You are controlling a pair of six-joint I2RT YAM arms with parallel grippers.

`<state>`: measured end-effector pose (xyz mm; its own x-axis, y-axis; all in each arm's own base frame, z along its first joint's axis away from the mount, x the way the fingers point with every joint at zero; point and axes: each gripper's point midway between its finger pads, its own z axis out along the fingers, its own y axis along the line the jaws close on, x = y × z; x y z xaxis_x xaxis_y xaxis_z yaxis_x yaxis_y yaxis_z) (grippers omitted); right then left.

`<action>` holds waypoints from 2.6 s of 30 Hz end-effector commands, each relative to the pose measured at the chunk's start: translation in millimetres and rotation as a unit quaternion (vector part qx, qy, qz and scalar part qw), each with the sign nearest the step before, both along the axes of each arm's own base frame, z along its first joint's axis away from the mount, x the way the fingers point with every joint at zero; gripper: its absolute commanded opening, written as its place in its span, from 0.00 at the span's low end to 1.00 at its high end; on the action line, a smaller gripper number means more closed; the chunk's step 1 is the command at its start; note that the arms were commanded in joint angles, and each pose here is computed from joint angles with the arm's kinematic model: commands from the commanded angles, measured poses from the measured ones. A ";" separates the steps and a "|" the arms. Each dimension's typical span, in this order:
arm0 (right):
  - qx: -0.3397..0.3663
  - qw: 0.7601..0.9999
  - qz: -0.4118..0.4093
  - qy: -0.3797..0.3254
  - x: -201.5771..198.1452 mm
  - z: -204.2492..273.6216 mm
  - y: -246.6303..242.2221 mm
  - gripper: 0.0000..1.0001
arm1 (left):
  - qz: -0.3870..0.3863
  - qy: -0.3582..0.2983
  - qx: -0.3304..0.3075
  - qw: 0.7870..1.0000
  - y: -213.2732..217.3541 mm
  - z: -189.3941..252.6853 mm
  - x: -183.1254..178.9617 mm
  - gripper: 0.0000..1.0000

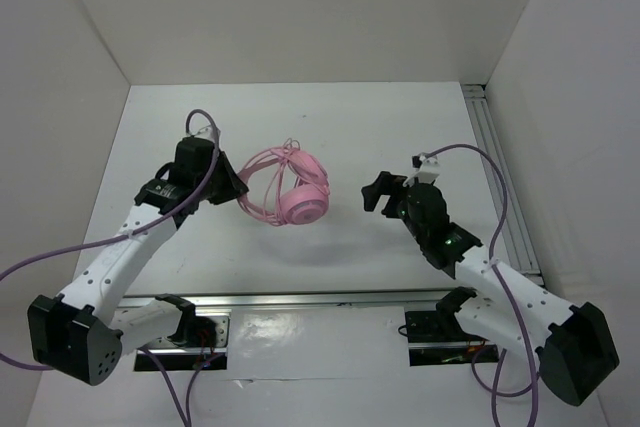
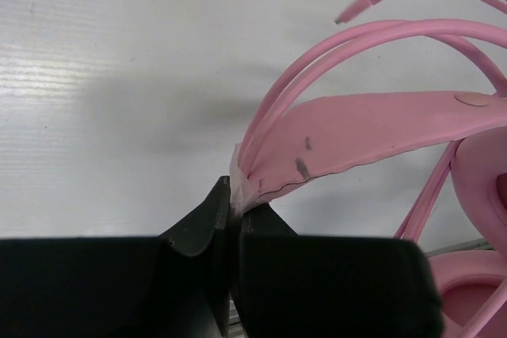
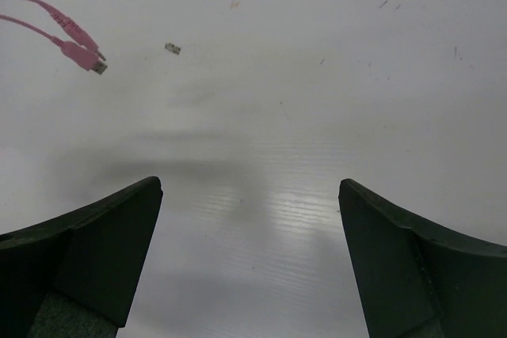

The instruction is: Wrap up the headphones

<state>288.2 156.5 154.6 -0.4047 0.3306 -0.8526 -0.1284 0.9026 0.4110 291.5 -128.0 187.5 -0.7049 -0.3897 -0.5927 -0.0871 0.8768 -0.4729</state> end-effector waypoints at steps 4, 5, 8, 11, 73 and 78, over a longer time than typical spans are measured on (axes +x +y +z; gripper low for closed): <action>-0.011 0.999 -0.042 0.016 -8.1 9.5 -18.9 1.00 | -0.001 -0.037 -0.059 0.998 -13.7 21.6 6.2 0.00; -0.004 0.999 -0.044 0.016 -9.6 11.7 -19.4 1.00 | 0.000 -0.023 -0.055 0.998 -12.4 13.0 1.9 0.00; -0.001 0.999 -0.039 0.011 -13.3 20.4 -18.5 1.00 | 0.014 -0.015 -0.041 0.999 -4.3 7.8 -4.6 0.00; 0.005 0.999 -0.033 0.023 -18.7 22.3 -15.7 1.00 | 0.026 -0.008 -0.022 0.999 4.1 0.5 -8.0 0.00; -0.019 0.993 0.114 0.024 -45.1 39.8 59.3 1.00 | 0.102 0.262 0.136 0.950 31.3 -184.0 -28.9 0.97; -0.002 0.989 0.147 0.020 -54.5 49.2 69.3 1.00 | 0.106 0.217 0.128 0.962 30.8 -154.7 -14.6 1.00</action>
<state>238.8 219.9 179.8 -0.5299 0.1691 -0.8310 -0.3333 0.8595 0.3874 287.3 -108.2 24.1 -0.8260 -0.4359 -0.3574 -0.3998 0.9000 -0.1736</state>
